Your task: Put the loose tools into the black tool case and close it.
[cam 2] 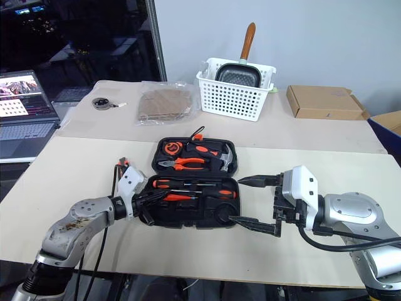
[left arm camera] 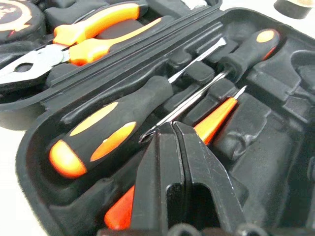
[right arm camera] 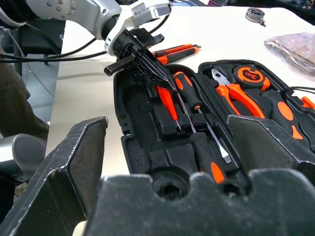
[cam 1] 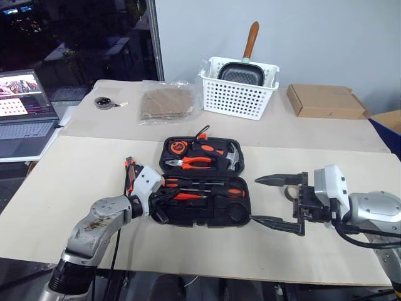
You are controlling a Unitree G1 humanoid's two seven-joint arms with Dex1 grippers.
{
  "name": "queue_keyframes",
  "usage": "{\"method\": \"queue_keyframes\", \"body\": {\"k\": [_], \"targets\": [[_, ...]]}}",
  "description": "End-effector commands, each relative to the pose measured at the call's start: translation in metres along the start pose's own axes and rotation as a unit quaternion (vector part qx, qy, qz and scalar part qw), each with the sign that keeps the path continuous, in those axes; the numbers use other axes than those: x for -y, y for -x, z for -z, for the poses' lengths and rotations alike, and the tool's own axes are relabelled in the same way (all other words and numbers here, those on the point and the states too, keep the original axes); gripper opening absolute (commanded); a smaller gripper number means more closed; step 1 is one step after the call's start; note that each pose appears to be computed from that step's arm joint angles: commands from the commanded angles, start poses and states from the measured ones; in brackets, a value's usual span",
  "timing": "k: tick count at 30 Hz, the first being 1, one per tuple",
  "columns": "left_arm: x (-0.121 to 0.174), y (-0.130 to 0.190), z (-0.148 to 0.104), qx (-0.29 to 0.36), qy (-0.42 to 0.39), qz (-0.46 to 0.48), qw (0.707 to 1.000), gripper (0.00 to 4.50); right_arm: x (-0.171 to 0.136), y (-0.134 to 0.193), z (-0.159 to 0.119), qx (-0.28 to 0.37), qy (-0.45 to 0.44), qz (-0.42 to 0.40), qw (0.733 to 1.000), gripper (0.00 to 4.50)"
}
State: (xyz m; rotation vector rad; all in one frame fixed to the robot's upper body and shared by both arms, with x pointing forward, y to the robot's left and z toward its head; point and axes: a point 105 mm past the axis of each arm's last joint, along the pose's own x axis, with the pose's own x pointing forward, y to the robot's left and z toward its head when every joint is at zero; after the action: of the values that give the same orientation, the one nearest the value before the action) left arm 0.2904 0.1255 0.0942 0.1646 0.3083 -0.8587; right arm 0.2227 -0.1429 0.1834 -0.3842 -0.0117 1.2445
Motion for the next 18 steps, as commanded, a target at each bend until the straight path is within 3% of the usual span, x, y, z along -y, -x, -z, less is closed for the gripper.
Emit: {"method": "queue_keyframes", "body": {"k": [1, 5, 7, 18], "targets": [[-0.002, -0.009, 0.004, -0.017, -0.016, -0.006, 1.000, 0.06, -0.001, -0.002, -0.007, 0.010, 0.012, -0.003, 1.000, 4.50], [0.002, -0.001, -0.027, 0.068, -0.001, 0.008, 0.998, 0.06, -0.001, -0.002, -0.008, 0.011, 0.013, -0.003, 1.000, 4.50], [0.009, 0.008, -0.031, 0.083, 0.007, 0.030, 0.996, 0.06, -0.001, -0.001, -0.008, 0.011, 0.012, -0.002, 1.000, 4.50], [0.012, 0.000, 0.000, 0.025, -0.014, 0.038, 0.999, 0.06, -0.001, -0.002, -0.008, 0.013, 0.012, -0.004, 1.000, 4.50]]}}
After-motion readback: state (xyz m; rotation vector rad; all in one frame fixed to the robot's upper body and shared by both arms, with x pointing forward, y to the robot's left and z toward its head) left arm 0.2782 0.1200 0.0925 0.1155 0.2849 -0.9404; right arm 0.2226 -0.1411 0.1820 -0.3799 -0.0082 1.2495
